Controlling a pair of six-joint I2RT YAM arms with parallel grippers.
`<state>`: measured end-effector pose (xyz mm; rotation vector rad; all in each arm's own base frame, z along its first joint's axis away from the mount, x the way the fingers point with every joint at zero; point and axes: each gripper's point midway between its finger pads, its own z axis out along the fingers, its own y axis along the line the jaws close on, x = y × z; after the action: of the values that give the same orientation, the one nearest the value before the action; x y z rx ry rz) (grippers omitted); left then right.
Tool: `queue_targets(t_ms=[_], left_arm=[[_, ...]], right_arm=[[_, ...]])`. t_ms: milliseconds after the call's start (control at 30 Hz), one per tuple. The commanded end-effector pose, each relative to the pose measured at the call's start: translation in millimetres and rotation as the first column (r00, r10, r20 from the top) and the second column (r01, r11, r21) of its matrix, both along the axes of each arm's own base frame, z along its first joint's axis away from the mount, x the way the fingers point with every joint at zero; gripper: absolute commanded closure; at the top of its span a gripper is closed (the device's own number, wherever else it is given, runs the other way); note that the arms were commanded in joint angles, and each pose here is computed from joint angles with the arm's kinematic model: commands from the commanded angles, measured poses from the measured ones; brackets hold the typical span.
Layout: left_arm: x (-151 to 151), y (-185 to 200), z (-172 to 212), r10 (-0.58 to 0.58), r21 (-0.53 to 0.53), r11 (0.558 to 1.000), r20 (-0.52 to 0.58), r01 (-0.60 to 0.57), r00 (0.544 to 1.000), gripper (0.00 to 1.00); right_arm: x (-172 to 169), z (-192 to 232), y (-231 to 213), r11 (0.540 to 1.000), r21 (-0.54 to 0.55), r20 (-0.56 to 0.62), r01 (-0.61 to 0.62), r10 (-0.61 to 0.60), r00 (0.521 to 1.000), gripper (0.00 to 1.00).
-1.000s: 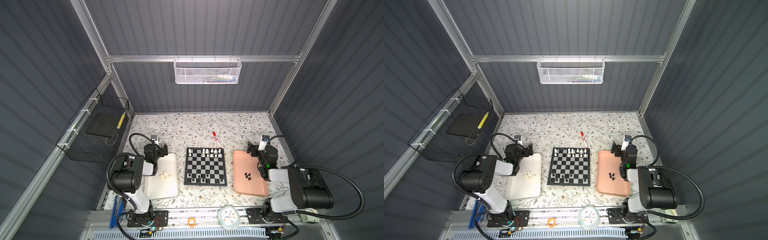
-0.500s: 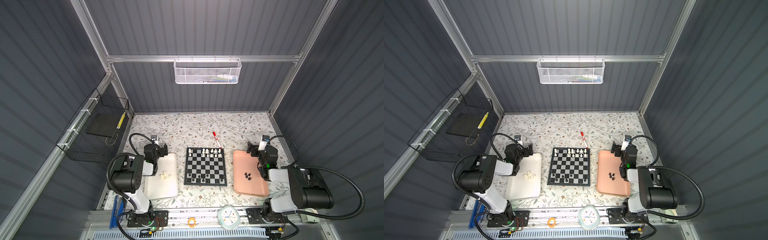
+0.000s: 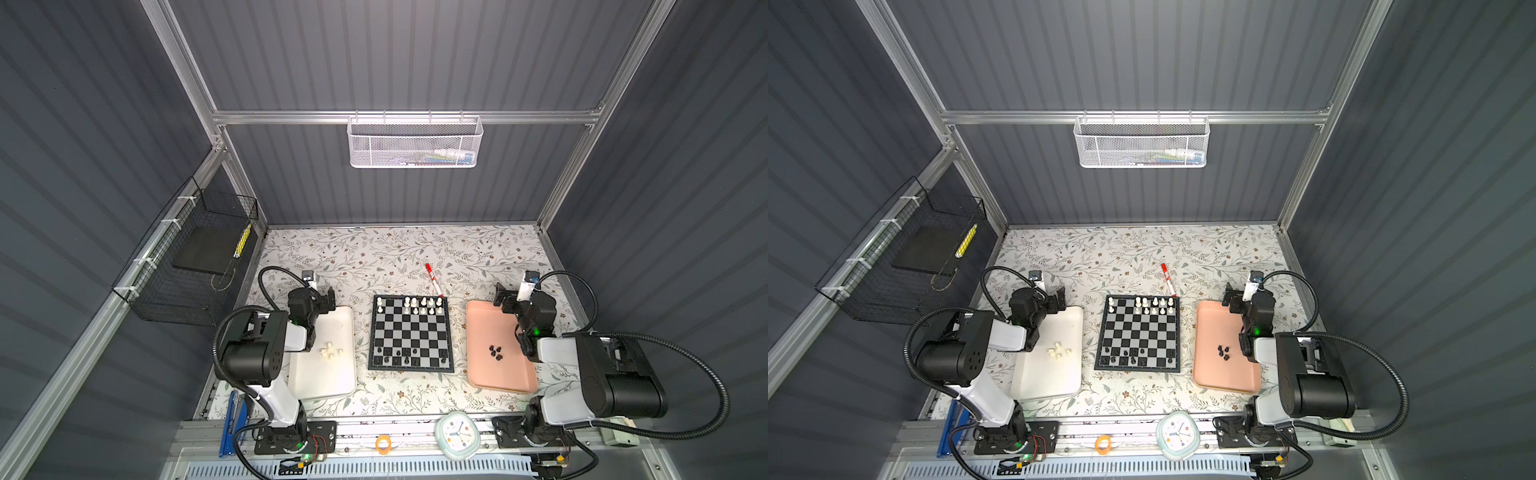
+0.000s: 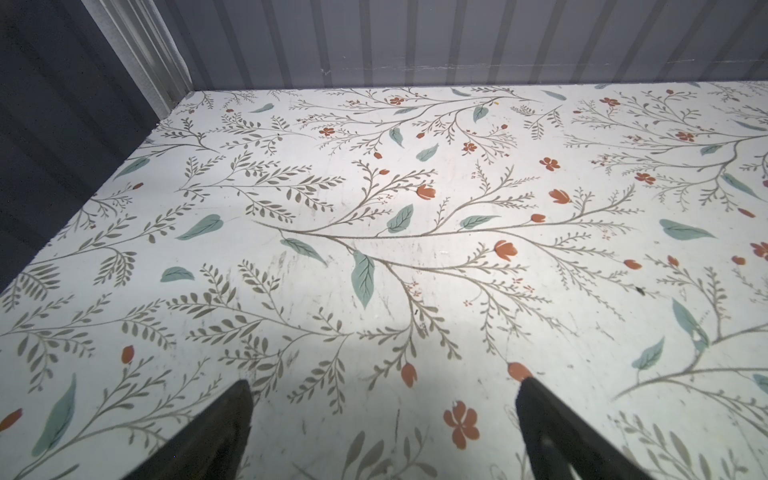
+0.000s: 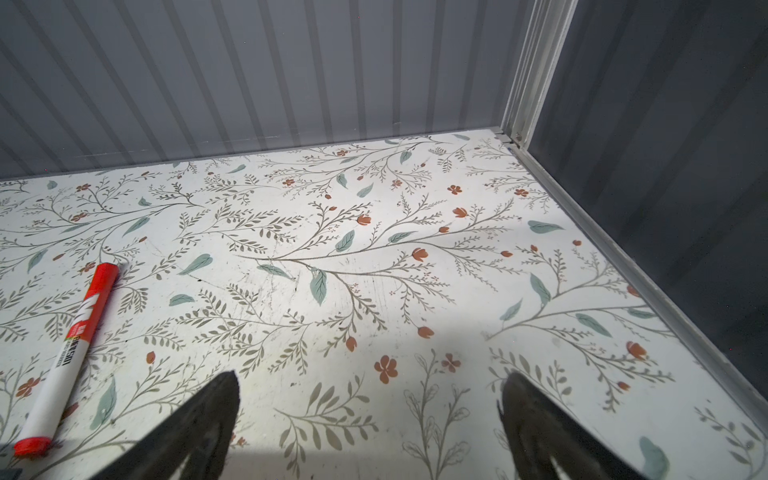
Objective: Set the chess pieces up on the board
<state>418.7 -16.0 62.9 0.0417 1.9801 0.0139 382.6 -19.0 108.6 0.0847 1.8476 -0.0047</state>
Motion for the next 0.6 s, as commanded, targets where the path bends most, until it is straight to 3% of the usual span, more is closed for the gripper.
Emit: queue_targets(t_ms=[0,333,567], left_arm=[[1,6,-1,0.019,0.009,1.000,-0.013,-0.019,1.000,0.00],[1,5,9,0.012,0.011,1.000,-0.009,-0.012,1.000,0.00],[5,-6,17,-0.057,0.016,0.998,-0.142,0.060,0.988,0.01]], right_arm=[[4,10,-2,1.000,0.001,0.027,0.007,-0.007,1.000,0.01],[2,18,-11,0.998,0.005,0.028,0.062,-0.062,0.998,0.01],[2,29,-19,0.993,0.009,-0.004,0.114,-0.114,0.993,0.01]])
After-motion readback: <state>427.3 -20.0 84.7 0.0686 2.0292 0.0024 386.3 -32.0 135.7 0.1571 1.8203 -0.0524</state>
